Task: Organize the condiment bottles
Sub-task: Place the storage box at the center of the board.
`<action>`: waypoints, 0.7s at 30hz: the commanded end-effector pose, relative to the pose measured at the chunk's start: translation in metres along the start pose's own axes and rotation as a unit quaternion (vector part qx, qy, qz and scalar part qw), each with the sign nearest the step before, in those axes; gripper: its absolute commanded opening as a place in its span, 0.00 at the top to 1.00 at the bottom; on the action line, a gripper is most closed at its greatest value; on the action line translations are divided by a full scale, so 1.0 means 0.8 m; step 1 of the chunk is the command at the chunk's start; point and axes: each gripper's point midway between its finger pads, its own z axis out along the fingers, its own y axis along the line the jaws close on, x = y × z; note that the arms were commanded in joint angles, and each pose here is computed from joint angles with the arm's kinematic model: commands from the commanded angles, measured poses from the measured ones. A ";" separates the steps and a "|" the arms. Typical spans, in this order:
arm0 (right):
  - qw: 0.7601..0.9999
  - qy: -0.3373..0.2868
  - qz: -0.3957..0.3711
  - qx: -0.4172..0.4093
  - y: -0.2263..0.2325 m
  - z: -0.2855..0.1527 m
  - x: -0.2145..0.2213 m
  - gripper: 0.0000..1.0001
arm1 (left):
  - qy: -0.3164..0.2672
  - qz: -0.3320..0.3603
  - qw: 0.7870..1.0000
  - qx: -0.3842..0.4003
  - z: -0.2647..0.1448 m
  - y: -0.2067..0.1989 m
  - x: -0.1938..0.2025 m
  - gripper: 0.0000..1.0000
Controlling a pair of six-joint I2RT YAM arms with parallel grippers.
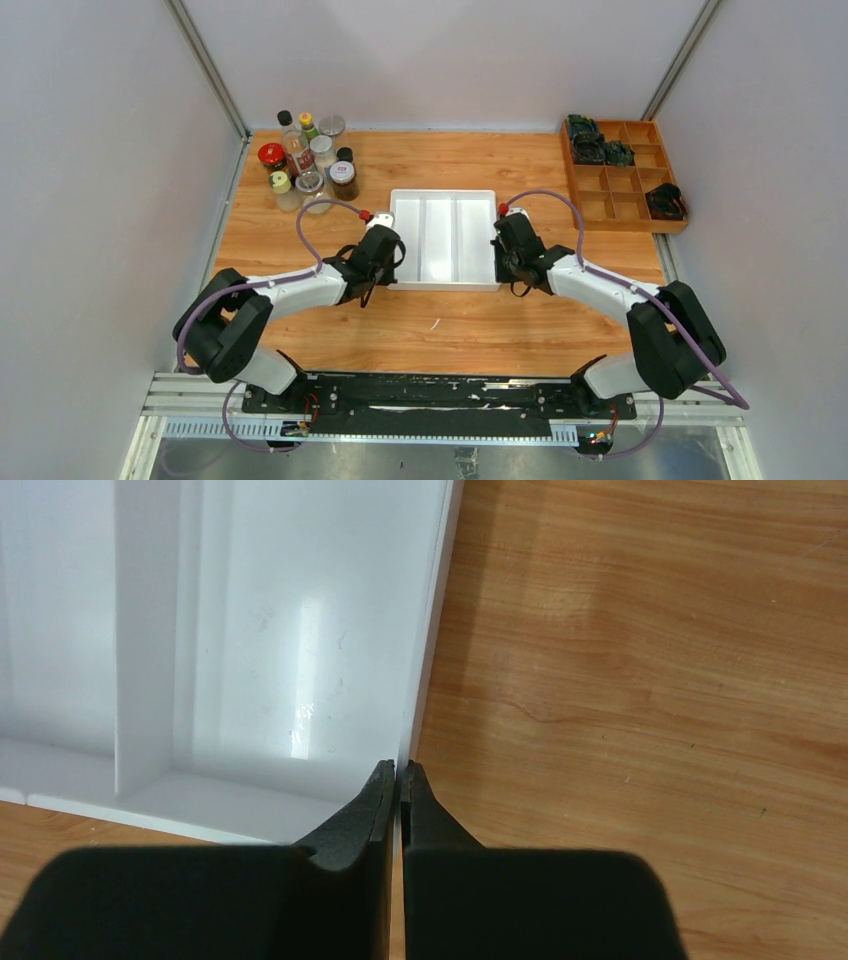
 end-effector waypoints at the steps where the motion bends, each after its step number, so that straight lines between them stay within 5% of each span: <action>1: 0.994 0.021 -0.032 0.098 -0.058 0.007 0.022 1.00 | 0.046 0.041 0.998 -0.004 -0.002 0.011 0.038 0.95; 7: 0.994 0.023 -0.031 0.098 -0.058 0.006 0.023 1.00 | 0.049 0.044 0.998 -0.013 -0.007 0.015 0.037 0.89; 10: 0.994 0.025 -0.030 0.097 -0.057 0.006 0.023 1.00 | 0.048 0.043 0.998 -0.014 -0.009 0.016 0.035 0.79; 17: 0.995 0.023 -0.031 0.094 -0.054 0.004 0.023 0.67 | 0.046 0.042 0.998 -0.017 -0.011 0.017 0.034 0.52; 19: 0.995 0.023 -0.033 0.094 -0.053 0.004 0.022 0.64 | 0.048 0.043 0.998 -0.021 -0.010 0.019 0.036 0.39; 21: 0.995 0.023 -0.033 0.093 -0.053 0.004 0.023 0.65 | 0.052 0.043 0.997 -0.025 -0.008 0.020 0.039 0.38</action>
